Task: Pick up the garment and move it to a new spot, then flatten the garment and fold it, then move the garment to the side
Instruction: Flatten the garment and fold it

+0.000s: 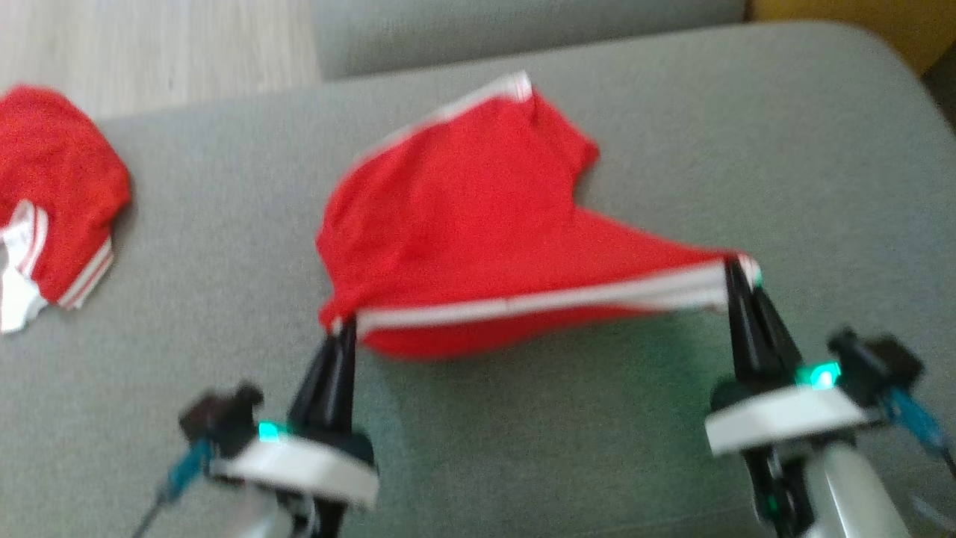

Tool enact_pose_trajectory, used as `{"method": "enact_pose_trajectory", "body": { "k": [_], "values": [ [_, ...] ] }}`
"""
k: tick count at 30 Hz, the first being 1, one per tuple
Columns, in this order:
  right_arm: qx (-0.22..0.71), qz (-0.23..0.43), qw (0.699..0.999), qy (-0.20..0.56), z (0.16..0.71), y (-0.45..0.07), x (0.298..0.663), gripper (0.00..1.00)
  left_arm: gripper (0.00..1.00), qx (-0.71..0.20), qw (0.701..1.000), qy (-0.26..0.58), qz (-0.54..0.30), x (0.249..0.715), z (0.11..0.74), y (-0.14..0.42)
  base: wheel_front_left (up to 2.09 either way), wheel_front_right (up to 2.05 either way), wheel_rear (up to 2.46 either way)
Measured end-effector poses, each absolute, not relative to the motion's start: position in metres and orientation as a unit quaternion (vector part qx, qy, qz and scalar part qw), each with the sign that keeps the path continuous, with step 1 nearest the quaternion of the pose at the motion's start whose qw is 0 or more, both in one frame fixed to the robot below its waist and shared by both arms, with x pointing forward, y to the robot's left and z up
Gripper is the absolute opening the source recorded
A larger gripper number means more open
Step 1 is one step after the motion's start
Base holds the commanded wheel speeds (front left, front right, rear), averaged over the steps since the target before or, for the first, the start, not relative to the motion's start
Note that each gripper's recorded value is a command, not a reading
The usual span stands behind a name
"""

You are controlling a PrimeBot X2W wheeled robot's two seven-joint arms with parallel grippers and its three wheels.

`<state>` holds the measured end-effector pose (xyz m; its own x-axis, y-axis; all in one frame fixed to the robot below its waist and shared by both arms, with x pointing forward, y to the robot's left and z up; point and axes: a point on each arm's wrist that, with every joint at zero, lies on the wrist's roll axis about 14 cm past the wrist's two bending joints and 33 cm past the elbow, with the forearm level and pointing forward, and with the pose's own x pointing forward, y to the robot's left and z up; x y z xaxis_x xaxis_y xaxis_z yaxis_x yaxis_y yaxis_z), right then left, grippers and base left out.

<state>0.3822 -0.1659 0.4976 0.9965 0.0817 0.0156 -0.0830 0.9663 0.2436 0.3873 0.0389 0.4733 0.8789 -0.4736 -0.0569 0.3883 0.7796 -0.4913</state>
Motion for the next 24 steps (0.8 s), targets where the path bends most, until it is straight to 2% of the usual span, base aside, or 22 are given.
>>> {"method": "enact_pose_trajectory", "body": {
  "k": [6, 11, 17, 24],
  "values": [
    [0.118, 0.009, 0.993, -0.006, 0.514, -0.185, 0.322, 0.00, 0.00, -0.266, 0.933, 0.088, -0.224, 0.334, 0.487, 0.035, 0.00, 0.00, 0.00],
    [0.112, -0.008, 0.994, -0.002, 0.520, -0.197, 0.308, 0.00, 0.00, -0.280, 0.926, 0.113, -0.227, 0.312, 0.487, 0.029, 0.00, 0.00, 0.00],
    [0.102, 0.008, 0.994, 0.021, 0.513, -0.190, 0.332, 0.00, 0.00, -0.293, 0.925, 0.139, -0.199, 0.317, 0.476, 0.037, 0.00, 0.00, 0.00],
    [0.084, 0.060, 0.994, 0.044, 0.508, -0.161, 0.410, 0.00, 0.00, -0.313, 0.922, 0.156, -0.163, 0.359, 0.465, 0.044, 0.00, 0.00, 0.00]
  ]
}}
